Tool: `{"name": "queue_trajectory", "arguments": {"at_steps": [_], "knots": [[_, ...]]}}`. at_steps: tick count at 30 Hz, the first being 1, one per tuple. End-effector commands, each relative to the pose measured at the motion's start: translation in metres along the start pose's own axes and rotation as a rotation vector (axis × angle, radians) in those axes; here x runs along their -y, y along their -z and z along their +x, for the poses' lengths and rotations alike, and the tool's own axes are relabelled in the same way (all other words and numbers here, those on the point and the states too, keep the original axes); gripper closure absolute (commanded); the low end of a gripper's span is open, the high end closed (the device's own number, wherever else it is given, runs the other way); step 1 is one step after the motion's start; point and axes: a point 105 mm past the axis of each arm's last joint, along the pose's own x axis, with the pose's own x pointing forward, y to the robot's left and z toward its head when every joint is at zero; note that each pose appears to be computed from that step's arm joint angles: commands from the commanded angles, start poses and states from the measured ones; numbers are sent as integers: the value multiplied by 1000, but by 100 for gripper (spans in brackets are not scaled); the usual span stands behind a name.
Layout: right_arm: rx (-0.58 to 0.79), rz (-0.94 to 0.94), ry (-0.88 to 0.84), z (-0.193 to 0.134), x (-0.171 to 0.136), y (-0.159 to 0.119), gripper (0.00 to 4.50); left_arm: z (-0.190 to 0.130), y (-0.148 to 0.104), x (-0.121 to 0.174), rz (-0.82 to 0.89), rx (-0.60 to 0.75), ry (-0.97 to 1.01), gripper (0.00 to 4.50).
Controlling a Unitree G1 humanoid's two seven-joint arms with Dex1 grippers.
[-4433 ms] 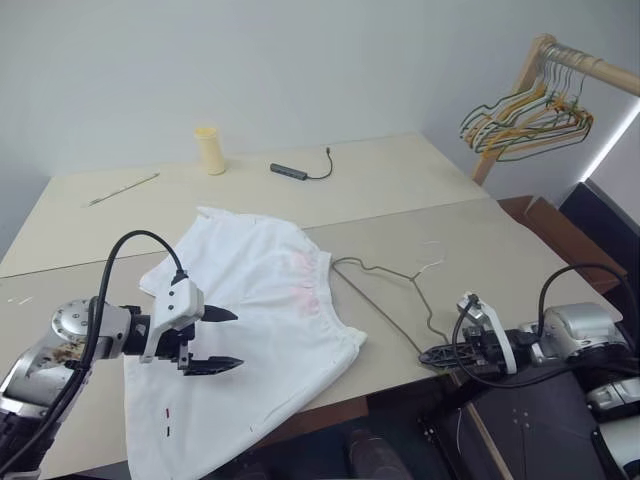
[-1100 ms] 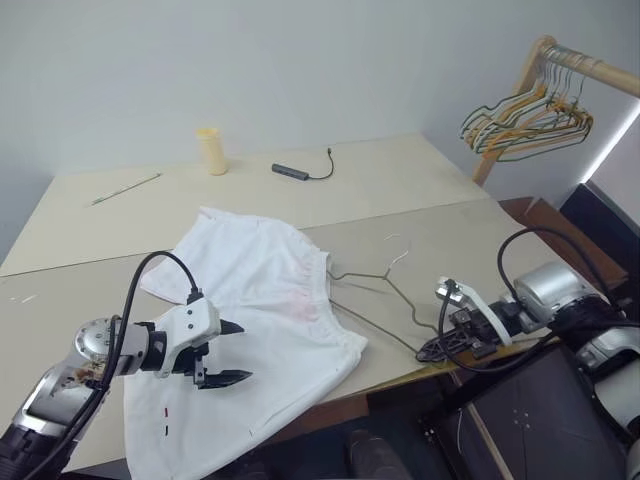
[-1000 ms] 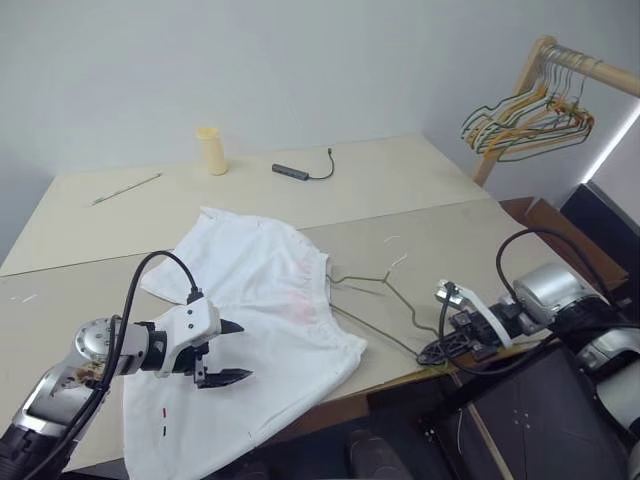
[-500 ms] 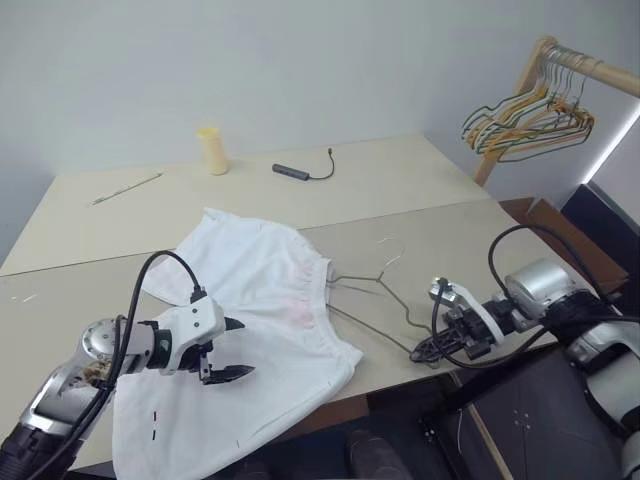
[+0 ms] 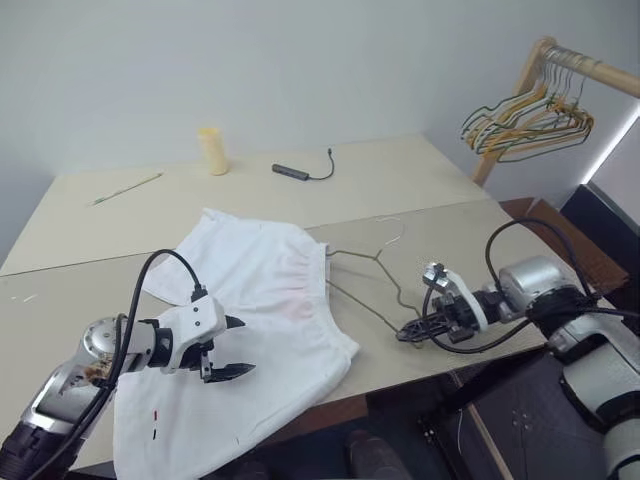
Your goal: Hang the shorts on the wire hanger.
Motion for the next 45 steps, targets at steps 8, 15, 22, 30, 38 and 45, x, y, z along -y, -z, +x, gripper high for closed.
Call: {"name": "queue_trajectory", "arguments": {"at_steps": [8, 15, 22, 30, 38, 45], "knots": [[63, -54, -10, 9, -3, -29, 450, -5, -3, -3, 49, -22, -20, 3], [92, -70, -19, 14, -6, -39, 450, -4, -1, -2, 50, -26, -22, 3], [233, -168, 50, 11, 0, -59, 450, -3, -1, -1, 48, -21, -25, 3], [243, -623, 331, 11, 4, -75, 450, -13, -41, -37, 102, 132, -167, 3], [253, -895, 457, 0, -29, -85, 450, -56, -141, -116, 263, 408, -370, 3], [182, -1034, 486, 4, -52, -82, 450, -78, -171, -142, 397, 284, -134, 3]]}}
